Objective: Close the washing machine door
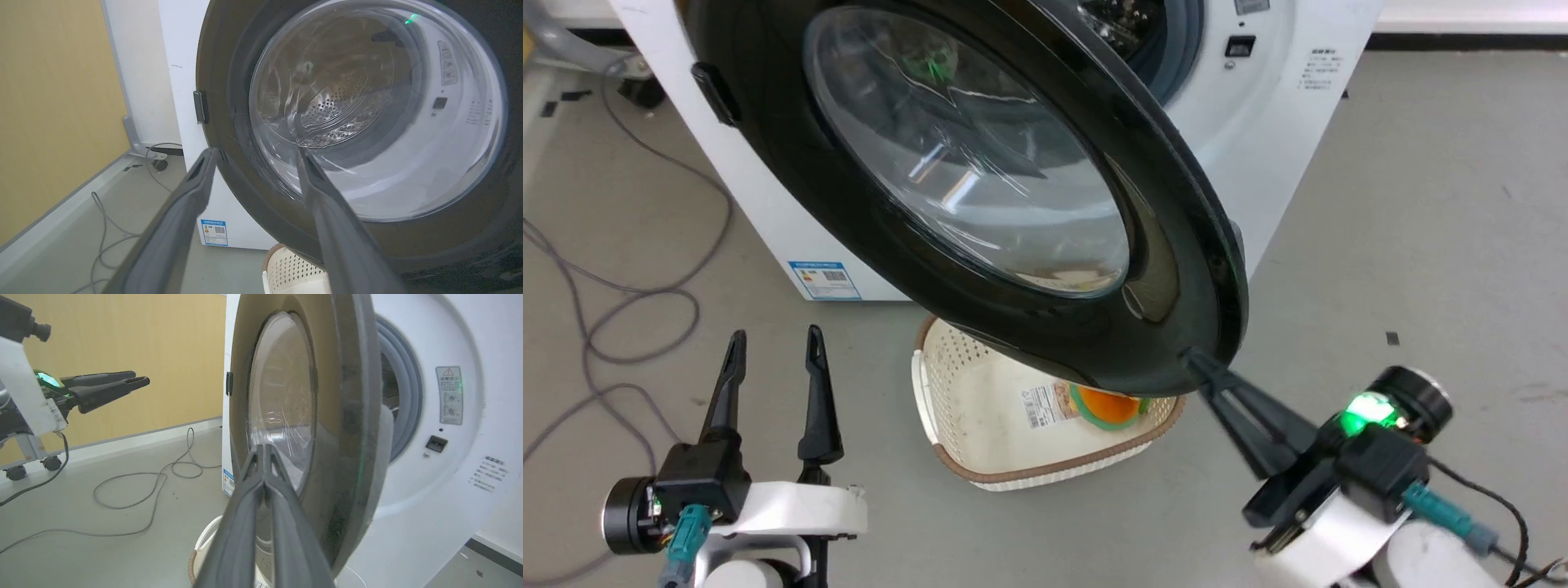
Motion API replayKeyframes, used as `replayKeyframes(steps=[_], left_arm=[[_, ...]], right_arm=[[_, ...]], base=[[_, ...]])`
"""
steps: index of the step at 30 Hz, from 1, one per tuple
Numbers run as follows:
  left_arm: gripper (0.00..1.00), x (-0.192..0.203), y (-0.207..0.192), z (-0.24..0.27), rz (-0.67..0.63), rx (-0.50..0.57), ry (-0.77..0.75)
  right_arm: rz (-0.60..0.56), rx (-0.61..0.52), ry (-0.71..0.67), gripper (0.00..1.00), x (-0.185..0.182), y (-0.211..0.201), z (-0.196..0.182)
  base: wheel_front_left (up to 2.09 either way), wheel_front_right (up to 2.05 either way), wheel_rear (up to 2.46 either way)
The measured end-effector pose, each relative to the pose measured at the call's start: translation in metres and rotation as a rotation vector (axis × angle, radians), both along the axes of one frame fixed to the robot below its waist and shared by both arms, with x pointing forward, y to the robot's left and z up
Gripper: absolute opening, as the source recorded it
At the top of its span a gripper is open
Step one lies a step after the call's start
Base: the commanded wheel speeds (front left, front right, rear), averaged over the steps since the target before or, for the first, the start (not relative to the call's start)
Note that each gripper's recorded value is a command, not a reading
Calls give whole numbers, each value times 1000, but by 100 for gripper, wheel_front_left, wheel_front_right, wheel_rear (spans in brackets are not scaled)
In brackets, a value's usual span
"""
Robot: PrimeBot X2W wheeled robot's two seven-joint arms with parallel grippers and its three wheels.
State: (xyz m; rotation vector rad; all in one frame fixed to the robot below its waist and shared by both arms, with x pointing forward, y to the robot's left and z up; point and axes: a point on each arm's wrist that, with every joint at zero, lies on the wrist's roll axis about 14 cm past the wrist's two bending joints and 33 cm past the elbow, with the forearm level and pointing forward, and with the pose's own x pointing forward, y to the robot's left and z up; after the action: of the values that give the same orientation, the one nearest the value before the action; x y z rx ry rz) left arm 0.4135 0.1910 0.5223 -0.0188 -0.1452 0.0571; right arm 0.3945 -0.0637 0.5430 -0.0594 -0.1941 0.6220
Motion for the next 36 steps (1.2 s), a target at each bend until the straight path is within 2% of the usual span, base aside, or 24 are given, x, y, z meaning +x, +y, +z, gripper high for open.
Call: replayKeyframes(steps=[2, 15, 26, 36], left_arm=[[100, 4, -3, -1, -8, -5, 2], [100, 28, -18, -13, -45, -18, 16], [100, 56, -22, -34, -55, -21, 41], [100, 72, -15, -62, -35, -20, 91]], right_arm=[[-38, 25, 27, 0, 7, -9, -5], [-171, -28, 83, 0, 61, -43, -33], [-286, -55, 77, 0, 139, -75, -47], [-333, -65, 76, 0, 203, -82, -63]], base=[[0, 0, 0], [0, 0, 0], [0, 0, 0], [0, 0, 0]])
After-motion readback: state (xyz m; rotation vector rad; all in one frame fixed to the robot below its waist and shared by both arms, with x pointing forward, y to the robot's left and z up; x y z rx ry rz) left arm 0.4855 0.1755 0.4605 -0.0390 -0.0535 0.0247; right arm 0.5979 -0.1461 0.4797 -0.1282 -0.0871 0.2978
